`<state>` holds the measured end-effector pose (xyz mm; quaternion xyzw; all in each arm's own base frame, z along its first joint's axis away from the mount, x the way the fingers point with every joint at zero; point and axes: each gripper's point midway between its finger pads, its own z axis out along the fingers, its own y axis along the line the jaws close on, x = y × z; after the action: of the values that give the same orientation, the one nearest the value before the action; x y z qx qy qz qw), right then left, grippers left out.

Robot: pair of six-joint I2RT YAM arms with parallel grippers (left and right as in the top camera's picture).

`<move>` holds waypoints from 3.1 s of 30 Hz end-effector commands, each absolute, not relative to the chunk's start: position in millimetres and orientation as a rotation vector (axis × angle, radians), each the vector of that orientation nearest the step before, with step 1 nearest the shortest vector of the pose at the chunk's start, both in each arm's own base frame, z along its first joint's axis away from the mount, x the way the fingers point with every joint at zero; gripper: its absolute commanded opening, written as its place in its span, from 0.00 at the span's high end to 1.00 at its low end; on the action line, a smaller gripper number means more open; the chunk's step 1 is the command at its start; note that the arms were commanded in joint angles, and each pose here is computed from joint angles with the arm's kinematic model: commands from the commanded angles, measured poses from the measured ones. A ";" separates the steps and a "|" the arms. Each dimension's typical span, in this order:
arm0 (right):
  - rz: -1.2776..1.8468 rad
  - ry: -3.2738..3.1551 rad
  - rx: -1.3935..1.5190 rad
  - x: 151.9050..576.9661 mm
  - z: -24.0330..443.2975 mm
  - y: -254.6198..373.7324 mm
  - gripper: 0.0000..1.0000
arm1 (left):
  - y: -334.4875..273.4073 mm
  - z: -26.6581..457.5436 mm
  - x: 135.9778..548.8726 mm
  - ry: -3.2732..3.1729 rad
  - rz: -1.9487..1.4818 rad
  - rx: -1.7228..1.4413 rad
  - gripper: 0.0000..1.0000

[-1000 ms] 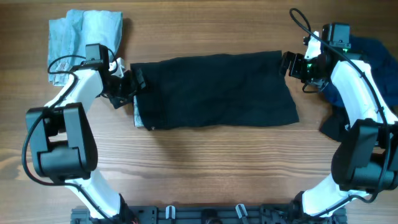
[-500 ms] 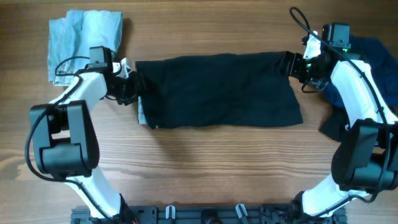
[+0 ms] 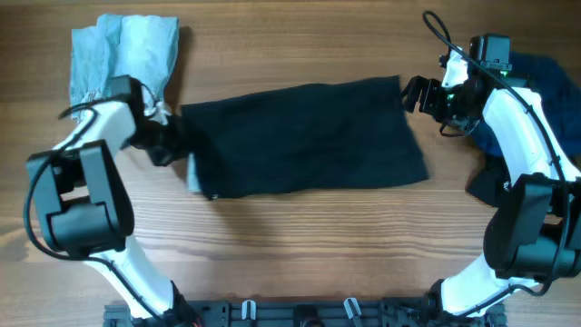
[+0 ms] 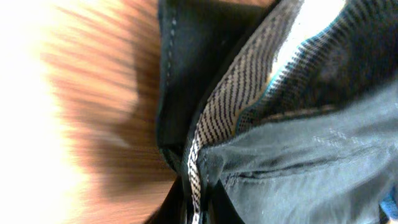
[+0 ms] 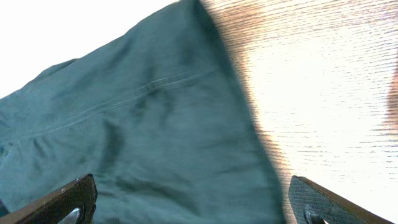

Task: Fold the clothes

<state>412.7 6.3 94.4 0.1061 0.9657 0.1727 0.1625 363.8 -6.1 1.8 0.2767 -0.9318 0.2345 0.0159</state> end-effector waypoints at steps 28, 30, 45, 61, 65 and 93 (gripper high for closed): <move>0.522 2.901 0.420 412.4 26.4 33.2 0.02 | -199.3 196.5 412.1 -3.404 0.658 0.335 0.96; 0.531 2.933 0.427 408.8 15.0 35.5 0.05 | -209.1 198.3 410.9 -3.409 0.682 0.313 0.96; 0.598 3.008 0.408 398.3 -12.2 44.1 0.03 | -166.1 268.5 400.0 -3.590 0.659 0.447 0.96; 0.599 3.003 0.382 402.9 12.4 50.9 0.01 | -27.8 262.6 382.7 -3.530 0.179 0.825 0.96; 0.602 2.978 0.348 405.7 27.0 65.2 0.01 | -30.5 263.7 384.8 -3.540 0.192 0.822 0.96; 0.498 2.965 0.257 410.2 41.0 67.8 0.00 | -179.0 209.9 427.3 -3.540 0.483 0.545 0.96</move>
<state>408.3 61.7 41.5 0.1013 0.9779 0.1733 0.0585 426.3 -171.9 197.1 0.1415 -0.9577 0.1120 -0.2242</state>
